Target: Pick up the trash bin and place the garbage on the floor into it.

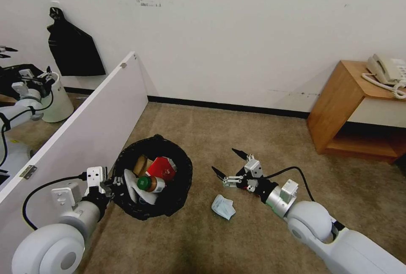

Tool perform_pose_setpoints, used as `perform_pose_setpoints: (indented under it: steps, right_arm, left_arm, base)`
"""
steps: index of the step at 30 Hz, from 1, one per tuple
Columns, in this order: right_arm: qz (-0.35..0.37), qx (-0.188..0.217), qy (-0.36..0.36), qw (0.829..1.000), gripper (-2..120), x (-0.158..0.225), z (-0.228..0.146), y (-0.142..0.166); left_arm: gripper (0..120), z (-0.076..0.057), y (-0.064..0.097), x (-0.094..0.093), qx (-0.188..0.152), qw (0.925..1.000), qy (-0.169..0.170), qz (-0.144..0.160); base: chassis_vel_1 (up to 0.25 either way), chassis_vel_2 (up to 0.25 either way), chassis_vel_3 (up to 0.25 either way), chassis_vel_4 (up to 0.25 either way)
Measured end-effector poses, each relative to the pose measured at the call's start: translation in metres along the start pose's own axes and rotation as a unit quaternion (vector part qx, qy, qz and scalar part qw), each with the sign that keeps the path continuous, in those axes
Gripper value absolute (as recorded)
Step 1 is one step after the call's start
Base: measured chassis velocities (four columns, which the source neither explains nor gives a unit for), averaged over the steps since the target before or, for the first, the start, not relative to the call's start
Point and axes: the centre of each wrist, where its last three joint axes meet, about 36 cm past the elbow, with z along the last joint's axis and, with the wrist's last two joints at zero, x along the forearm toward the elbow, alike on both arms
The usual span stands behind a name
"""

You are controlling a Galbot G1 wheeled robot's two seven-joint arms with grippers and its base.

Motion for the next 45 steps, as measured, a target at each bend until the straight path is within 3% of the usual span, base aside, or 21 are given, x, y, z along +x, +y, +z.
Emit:
perform_pose_setpoints:
  steps: [11,19,25,45]
  right_arm:
    - [-0.007,0.000,0.057,0.998,100,-0.023,0.029,-0.034]
    - [0.010,-0.072,0.140,0.987,100,-0.022,0.029,-0.052]
    - [0.023,-0.137,0.212,0.967,100,-0.018,0.024,-0.063]
    - [0.010,-0.182,0.304,0.935,100,-0.050,0.010,-0.068]
  left_arm:
    - [0,0.000,0.003,-0.005,0.006,1.0000,-0.002,0.001]
    - [0,0.000,0.005,-0.024,0.001,0.9999,0.005,0.014]
    - [0,0.001,0.008,-0.031,0.004,0.9998,0.006,0.016]
    - [0,-0.001,0.007,-0.031,0.008,0.9997,0.000,0.021]
  base:
    - [0.000,0.000,0.000,0.000]
    - [0.000,0.000,0.000,0.000]
    - [0.000,0.000,0.000,0.000]
    - [0.000,0.000,0.000,0.000]
